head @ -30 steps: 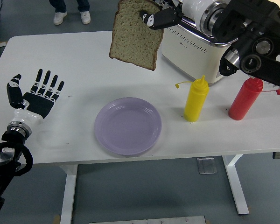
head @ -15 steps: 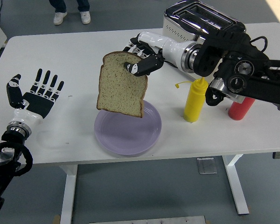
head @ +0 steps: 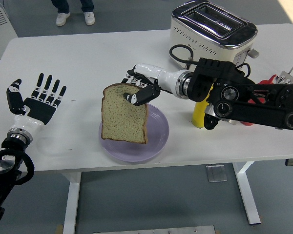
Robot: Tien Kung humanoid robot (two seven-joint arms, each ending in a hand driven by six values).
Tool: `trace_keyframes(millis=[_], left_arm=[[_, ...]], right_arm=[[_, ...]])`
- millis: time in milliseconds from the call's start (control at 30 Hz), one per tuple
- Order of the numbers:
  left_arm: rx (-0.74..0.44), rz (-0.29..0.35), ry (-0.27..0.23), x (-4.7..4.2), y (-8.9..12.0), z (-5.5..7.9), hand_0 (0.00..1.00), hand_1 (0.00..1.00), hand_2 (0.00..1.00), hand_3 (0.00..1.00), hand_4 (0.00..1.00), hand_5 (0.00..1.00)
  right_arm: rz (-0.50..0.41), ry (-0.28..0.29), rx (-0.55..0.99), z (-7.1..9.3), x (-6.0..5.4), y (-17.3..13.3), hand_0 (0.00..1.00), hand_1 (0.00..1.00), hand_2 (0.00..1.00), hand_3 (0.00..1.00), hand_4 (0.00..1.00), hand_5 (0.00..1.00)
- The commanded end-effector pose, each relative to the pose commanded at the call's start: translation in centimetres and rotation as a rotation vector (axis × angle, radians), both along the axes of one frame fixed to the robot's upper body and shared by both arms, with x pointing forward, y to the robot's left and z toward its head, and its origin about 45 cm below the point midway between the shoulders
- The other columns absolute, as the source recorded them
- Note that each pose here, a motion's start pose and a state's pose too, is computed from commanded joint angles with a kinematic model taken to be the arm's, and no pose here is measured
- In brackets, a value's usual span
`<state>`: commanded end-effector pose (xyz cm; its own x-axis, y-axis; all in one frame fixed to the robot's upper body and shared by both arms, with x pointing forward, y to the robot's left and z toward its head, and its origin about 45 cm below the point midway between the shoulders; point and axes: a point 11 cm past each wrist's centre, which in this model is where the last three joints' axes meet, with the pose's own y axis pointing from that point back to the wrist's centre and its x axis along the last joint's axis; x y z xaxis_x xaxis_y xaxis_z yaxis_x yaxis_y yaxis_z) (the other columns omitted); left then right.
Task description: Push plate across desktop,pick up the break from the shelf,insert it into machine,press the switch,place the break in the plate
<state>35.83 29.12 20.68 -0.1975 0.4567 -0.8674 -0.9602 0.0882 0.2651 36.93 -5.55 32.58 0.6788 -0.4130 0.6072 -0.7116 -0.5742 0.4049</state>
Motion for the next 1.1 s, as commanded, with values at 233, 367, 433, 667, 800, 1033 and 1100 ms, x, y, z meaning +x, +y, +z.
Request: trace_keyframes(millis=[233, 367, 433, 667, 800, 1033, 1100], left_arm=[[0.002, -0.002, -0.003, 0.03, 0.0, 0.0, 0.813, 0.759, 0.723, 0.714, 0.633, 0.998], [0.002, -0.003, -0.004, 0.04, 0.0, 0.1, 0.813, 0.759, 0.723, 0.714, 0.636, 0.998], [0.002, -0.002, -0.005, 0.05, 0.0, 0.1, 0.813, 0.759, 0.723, 0.714, 0.636, 0.998], [0.003, 0.0, -0.008, 0.13, 0.1, 0.2, 0.813, 0.759, 0.723, 0.714, 0.638, 0.998], [0.003, 0.002, -0.008, 0.14, 0.1, 0.2, 0.813, 0.759, 0.723, 0.714, 0.639, 0.998], [0.003, 0.005, -0.007, 0.16, 0.2, 0.2, 0.813, 0.76, 0.723, 0.714, 0.639, 0.998], [0.003, 0.006, -0.006, 0.18, 0.2, 0.1, 0.813, 0.76, 0.723, 0.714, 0.639, 0.998]], right_arm=[[-0.016, 0.025, 0.001, -1.6, 0.1, -0.2, 0.278, 0.347, 0.325, 0.438, 0.029, 0.002], [-0.025, 0.03, 0.003, -2.0, 0.2, -0.2, 0.281, 0.348, 0.324, 0.438, 0.029, 0.002], [-0.031, 0.032, 0.003, -2.2, 0.2, -0.2, 0.281, 0.348, 0.324, 0.438, 0.029, 0.002], [-0.046, 0.048, 0.004, -3.1, 0.2, -0.3, 0.283, 0.351, 0.324, 0.442, 0.032, 0.002], [-0.048, 0.055, 0.007, -3.5, 0.1, -0.2, 0.284, 0.353, 0.326, 0.449, 0.032, 0.002], [-0.052, 0.069, 0.006, -4.3, 0.0, 0.0, 0.282, 0.354, 0.327, 0.451, 0.036, 0.002], [-0.054, 0.074, 0.007, -4.4, 0.0, 0.0, 0.282, 0.354, 0.327, 0.451, 0.036, 0.002]])
